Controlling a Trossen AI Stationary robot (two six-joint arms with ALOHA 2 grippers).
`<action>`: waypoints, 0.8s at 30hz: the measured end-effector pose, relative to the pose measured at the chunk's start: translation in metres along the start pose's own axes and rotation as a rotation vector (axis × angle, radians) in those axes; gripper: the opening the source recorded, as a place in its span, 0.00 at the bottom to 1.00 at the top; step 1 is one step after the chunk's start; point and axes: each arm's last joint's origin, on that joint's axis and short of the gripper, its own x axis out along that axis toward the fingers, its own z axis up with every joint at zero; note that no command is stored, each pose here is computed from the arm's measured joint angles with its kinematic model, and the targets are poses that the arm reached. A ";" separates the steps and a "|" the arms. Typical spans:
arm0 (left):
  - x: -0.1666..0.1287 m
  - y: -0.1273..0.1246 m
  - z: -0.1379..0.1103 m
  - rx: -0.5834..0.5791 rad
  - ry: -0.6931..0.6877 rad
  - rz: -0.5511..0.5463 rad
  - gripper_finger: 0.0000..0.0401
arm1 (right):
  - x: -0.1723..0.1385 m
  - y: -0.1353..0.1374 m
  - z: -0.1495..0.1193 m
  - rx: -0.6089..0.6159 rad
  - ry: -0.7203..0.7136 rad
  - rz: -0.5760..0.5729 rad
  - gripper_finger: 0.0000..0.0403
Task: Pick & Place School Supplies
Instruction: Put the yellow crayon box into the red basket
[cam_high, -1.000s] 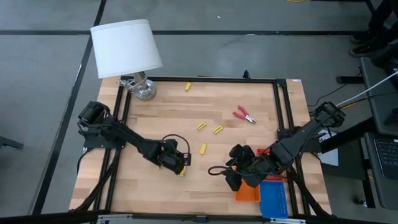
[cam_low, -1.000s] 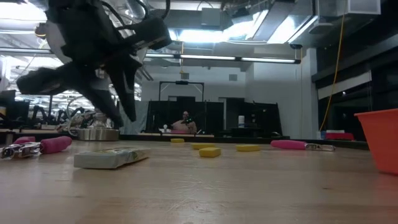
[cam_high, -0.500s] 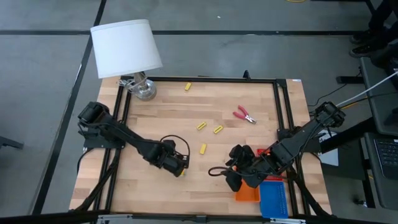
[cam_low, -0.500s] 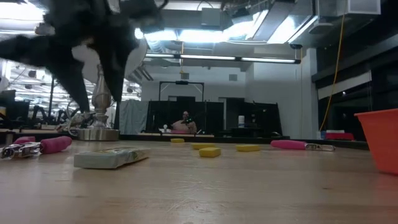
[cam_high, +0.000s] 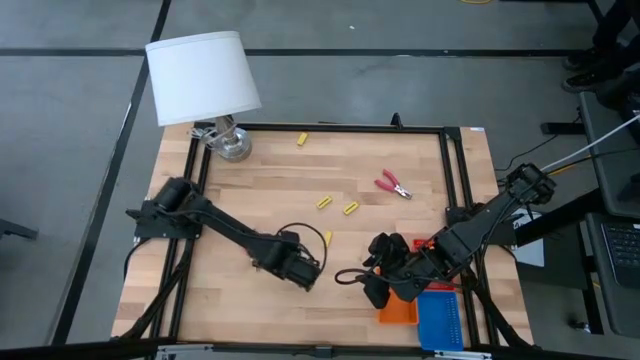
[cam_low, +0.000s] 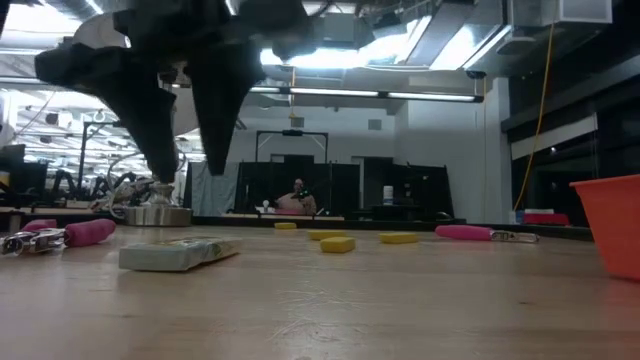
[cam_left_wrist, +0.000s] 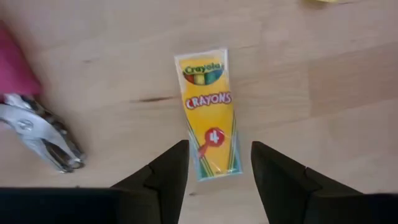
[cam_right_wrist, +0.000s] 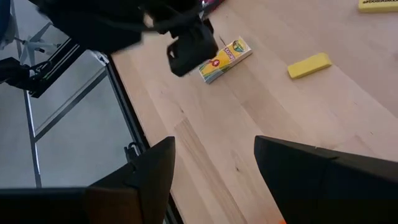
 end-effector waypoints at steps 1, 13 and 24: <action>-0.002 -0.003 -0.001 0.011 -0.001 0.016 0.42 | -0.001 0.000 0.000 0.000 0.001 0.003 0.56; 0.013 -0.014 0.003 0.051 -0.026 0.069 0.47 | -0.014 -0.001 0.001 -0.019 -0.029 0.020 0.56; 0.019 -0.014 0.021 0.024 -0.026 0.113 0.66 | -0.017 0.002 -0.006 -0.018 -0.006 0.035 0.56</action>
